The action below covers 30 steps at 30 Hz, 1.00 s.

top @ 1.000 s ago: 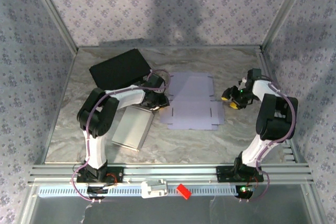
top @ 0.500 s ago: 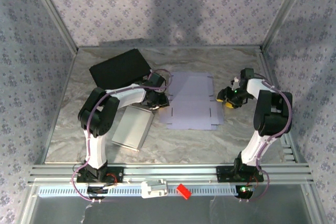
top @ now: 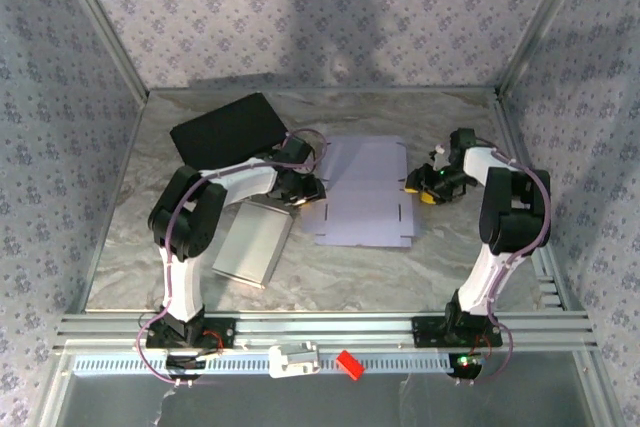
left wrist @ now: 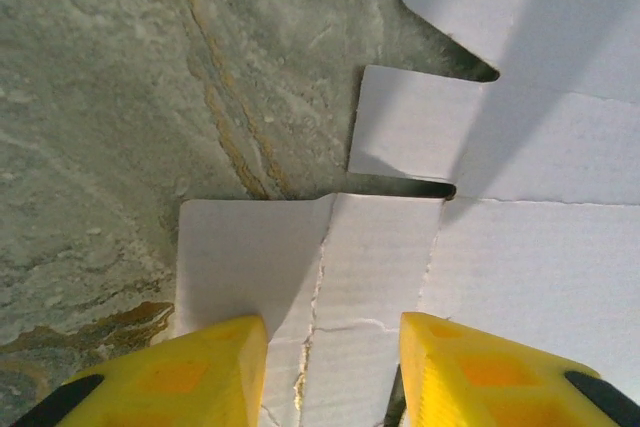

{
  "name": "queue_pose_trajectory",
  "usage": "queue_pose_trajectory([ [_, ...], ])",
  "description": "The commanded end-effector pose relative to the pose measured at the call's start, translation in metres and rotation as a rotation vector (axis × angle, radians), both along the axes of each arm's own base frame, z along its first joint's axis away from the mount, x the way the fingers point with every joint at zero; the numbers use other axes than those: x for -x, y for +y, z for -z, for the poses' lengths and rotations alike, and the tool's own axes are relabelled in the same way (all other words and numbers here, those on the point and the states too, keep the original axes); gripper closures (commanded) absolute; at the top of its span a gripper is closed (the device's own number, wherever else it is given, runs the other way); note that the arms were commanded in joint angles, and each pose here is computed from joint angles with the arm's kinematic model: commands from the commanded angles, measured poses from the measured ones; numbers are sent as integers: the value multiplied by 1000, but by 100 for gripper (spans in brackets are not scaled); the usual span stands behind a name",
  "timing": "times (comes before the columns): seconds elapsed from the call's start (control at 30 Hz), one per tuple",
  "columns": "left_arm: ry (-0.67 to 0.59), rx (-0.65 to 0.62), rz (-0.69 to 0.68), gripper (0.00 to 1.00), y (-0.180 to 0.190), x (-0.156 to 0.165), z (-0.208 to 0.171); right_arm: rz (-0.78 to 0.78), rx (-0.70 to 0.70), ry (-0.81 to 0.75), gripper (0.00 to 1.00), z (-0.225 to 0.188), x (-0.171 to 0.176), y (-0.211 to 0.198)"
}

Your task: Fold the paper box

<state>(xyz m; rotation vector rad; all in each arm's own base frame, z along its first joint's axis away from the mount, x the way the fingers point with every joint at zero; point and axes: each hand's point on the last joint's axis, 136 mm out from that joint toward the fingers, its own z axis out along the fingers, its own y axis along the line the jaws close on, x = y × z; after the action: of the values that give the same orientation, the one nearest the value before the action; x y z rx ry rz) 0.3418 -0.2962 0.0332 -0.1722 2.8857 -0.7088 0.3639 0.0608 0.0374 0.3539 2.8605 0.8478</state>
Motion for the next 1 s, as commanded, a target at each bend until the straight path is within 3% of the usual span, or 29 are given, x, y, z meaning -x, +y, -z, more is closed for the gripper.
queue_pose_trajectory([
  [0.0,17,24,5,59,-7,-6,0,-12,-174,-48,49,-27,-3,22],
  [0.23,30,5,9,59,-4,-4,7,52,-215,-78,50,-51,0,17],
  [0.47,31,14,7,60,-6,-5,8,13,-205,-29,49,-38,18,33],
  [0.73,34,7,11,60,-5,-4,8,47,-178,-81,47,-58,17,25],
  [0.97,30,14,17,60,-8,-6,6,33,-163,-53,60,-56,24,31],
])
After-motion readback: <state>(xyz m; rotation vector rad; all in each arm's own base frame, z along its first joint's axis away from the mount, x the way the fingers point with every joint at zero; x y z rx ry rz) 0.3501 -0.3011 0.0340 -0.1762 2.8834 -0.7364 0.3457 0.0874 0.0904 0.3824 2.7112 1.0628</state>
